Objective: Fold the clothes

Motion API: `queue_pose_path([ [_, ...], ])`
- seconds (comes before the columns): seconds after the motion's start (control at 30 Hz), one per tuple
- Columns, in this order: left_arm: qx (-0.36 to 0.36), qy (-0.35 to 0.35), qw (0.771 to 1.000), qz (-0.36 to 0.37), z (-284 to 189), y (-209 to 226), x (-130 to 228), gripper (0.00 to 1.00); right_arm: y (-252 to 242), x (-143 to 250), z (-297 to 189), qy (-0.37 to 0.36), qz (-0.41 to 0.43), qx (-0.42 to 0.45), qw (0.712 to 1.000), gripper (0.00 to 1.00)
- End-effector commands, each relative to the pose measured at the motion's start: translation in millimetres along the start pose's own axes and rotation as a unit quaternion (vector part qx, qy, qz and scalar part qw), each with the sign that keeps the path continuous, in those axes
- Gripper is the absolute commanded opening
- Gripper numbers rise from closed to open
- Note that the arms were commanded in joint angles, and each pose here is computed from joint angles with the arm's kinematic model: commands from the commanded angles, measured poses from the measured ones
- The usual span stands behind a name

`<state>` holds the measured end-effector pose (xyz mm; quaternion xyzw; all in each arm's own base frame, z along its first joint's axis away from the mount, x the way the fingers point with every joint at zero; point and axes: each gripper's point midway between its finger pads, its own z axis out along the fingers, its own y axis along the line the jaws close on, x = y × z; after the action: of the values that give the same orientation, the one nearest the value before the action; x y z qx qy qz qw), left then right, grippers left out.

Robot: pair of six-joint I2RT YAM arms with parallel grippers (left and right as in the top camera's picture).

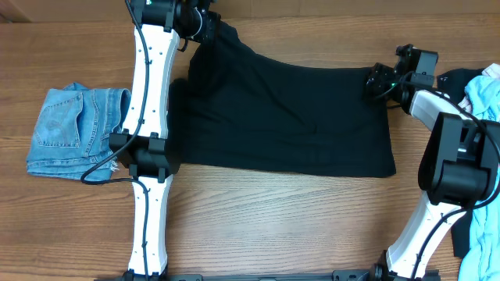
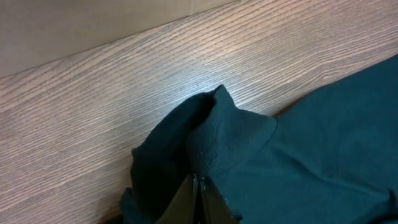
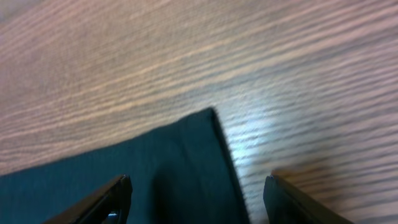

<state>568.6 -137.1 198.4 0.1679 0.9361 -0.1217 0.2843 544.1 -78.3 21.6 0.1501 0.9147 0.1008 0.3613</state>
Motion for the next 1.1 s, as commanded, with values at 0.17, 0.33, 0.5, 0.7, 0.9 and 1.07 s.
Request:
queue_pose_path([
  [0.17, 0.002, -0.016, 1.000, 0.011, -18, -7, -8, 0.05, 4, 29, 29, 0.027, 0.002, -0.039, 0.999, 0.71],
  [0.33, 0.002, -0.012, 1.000, 0.010, -18, -7, -6, 0.05, 29, 33, 26, 0.039, 0.000, -0.113, 0.993, 0.59],
  [0.5, 0.003, -0.007, 1.000, 0.009, -18, -7, -4, 0.05, 28, 25, 16, 0.034, 0.009, -0.140, 0.990, 0.27],
  [0.7, 0.009, -0.004, 1.000, 0.008, -20, -10, -2, 0.05, 19, -25, -33, -0.013, 0.011, -0.130, 0.991, 0.05],
  [0.9, -0.008, 0.025, 1.000, 0.002, -37, -9, 12, 0.05, 21, -39, -105, 0.004, 0.035, -0.114, 0.993, 0.04],
  [1.07, -0.014, 0.119, 0.993, -0.013, -47, -10, 59, 0.05, 23, -3, -135, 0.087, 0.071, -0.088, 0.990, 0.04],
])
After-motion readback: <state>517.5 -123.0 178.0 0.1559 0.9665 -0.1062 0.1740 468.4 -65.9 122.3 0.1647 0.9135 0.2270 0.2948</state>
